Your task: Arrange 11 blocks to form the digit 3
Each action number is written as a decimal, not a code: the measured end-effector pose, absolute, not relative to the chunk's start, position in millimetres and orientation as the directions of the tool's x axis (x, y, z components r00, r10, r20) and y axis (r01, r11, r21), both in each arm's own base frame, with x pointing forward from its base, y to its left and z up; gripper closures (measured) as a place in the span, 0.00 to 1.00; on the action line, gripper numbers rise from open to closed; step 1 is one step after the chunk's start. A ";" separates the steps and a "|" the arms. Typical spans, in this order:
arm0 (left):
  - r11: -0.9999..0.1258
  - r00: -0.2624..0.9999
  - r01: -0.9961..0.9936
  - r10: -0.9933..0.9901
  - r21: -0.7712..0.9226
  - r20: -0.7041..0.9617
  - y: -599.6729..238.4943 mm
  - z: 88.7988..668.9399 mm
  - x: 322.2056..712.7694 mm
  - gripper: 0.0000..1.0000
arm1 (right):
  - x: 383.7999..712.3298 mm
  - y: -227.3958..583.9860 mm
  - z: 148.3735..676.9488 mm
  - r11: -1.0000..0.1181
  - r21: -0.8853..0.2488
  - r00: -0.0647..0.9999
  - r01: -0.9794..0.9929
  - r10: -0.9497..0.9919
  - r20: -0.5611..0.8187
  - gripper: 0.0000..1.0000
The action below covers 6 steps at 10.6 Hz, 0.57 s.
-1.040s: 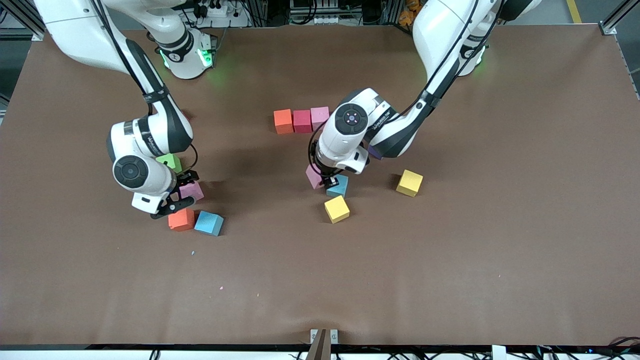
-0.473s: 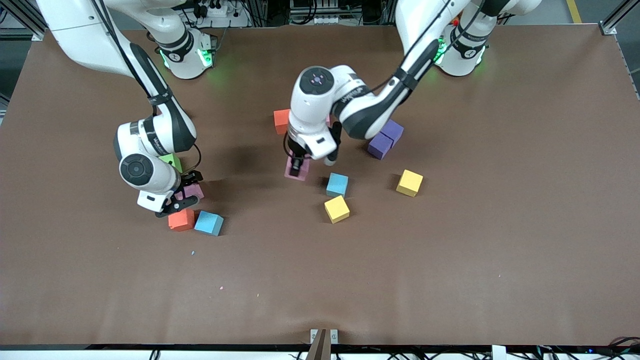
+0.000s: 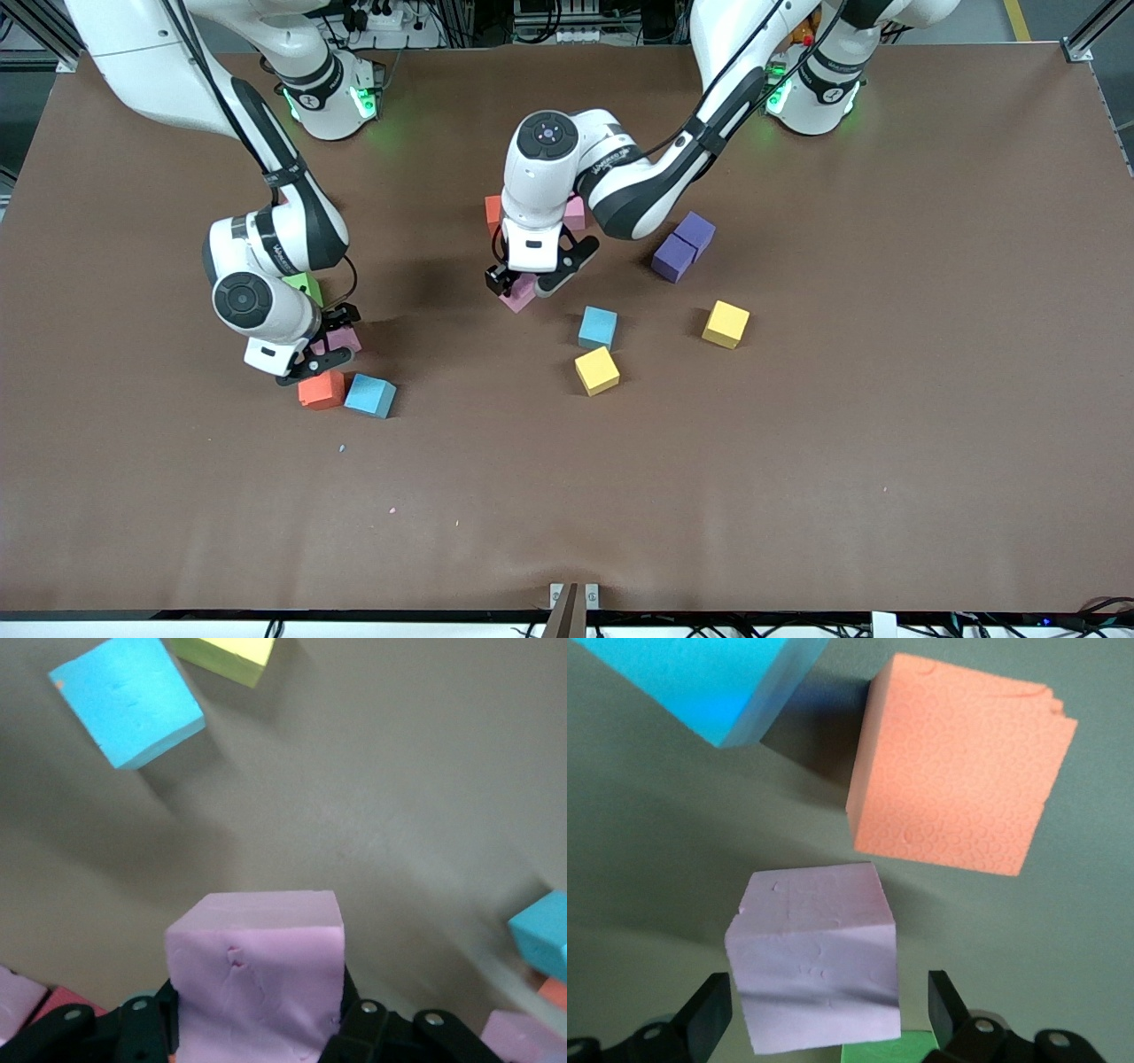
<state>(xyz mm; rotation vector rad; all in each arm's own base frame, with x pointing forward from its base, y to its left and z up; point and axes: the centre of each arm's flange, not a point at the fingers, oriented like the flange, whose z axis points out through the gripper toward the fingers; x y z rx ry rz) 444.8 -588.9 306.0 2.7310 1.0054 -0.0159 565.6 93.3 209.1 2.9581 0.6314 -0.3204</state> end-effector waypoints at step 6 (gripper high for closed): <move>-0.953 0.978 0.206 0.205 0.221 -0.025 -592.5 294.1 439.2 0.38 | 567.0 95.3 202.3 -0.908 0.051 0.893 0.416 0.397 -0.210 0.15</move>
